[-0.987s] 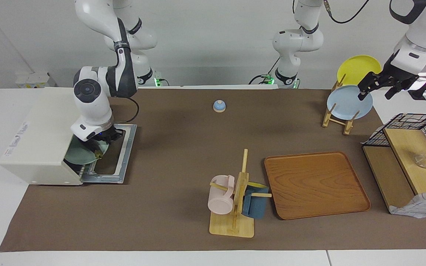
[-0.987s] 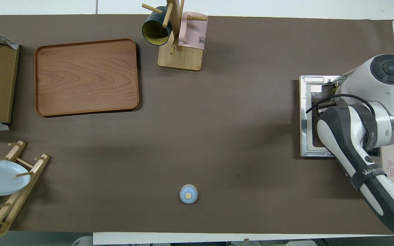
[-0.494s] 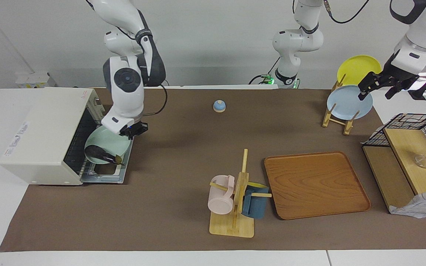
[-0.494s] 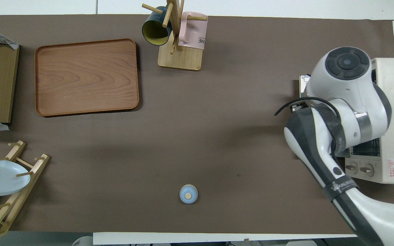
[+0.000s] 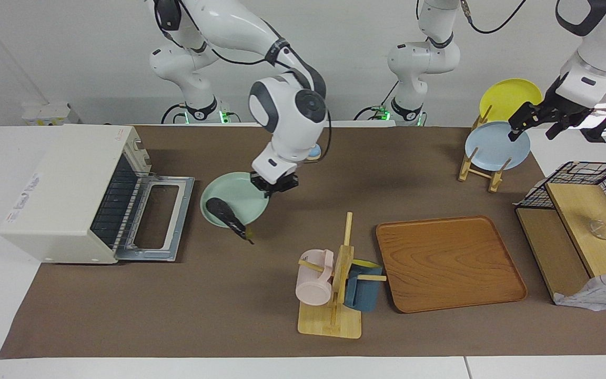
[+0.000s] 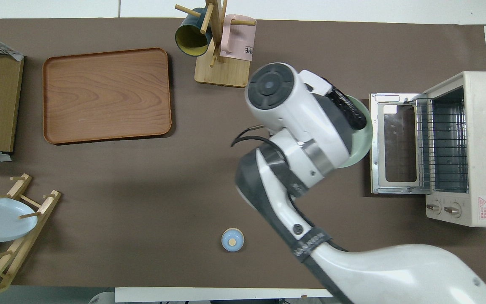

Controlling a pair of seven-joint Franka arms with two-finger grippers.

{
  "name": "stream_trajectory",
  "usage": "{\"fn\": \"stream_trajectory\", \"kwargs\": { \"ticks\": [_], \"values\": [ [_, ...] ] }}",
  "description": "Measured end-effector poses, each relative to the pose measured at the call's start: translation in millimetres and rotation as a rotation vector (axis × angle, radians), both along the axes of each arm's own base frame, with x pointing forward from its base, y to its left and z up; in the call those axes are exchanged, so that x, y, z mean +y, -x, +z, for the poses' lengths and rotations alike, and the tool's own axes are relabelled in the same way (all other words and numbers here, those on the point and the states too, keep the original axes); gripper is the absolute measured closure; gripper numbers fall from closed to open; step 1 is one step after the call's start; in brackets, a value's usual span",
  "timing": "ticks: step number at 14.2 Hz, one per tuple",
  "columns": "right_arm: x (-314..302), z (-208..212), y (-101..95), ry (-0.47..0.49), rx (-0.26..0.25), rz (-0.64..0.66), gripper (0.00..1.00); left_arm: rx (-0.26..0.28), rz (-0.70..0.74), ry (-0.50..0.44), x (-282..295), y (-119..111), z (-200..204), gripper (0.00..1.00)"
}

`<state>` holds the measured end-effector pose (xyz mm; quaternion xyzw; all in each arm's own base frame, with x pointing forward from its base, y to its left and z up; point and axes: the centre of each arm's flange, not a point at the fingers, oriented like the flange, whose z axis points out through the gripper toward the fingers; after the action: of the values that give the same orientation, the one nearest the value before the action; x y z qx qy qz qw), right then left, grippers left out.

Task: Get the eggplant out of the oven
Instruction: 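Pull the green plate with eggplant out using the right gripper, then set the plate on the table while the left gripper reaches the eggplant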

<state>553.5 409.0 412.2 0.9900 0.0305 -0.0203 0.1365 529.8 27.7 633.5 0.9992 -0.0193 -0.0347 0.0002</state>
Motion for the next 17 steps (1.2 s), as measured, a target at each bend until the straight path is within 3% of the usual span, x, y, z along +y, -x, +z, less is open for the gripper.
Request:
{"fn": "stream_trajectory", "kwargs": {
  "ticks": [5, 8, 12, 15, 17],
  "values": [
    [110, -54, 30.6, -0.067, -0.043, -0.089, 0.98, 0.009, 0.009, 0.001, 5, 2, -2, 0.00],
    [123, -68, 33.2, -0.103, -0.071, -0.113, 0.98, 0.019, 0.019, 0.002, 5, 7, -14, 0.00],
    [124, -95, 33.4, -0.161, -0.095, -0.108, 0.95, -0.038, 0.103, 0.000, -7, 17, -51, 0.00],
    [129, -111, 32.4, -0.285, -0.146, -0.127, 0.68, -0.050, 0.103, 0.000, -44, 20, -93, 0.00],
    [134, -96, 29.0, -0.352, -0.165, -0.144, 0.65, -0.071, 0.114, 0.001, -84, 21, -120, 0.00]
  ]
}}
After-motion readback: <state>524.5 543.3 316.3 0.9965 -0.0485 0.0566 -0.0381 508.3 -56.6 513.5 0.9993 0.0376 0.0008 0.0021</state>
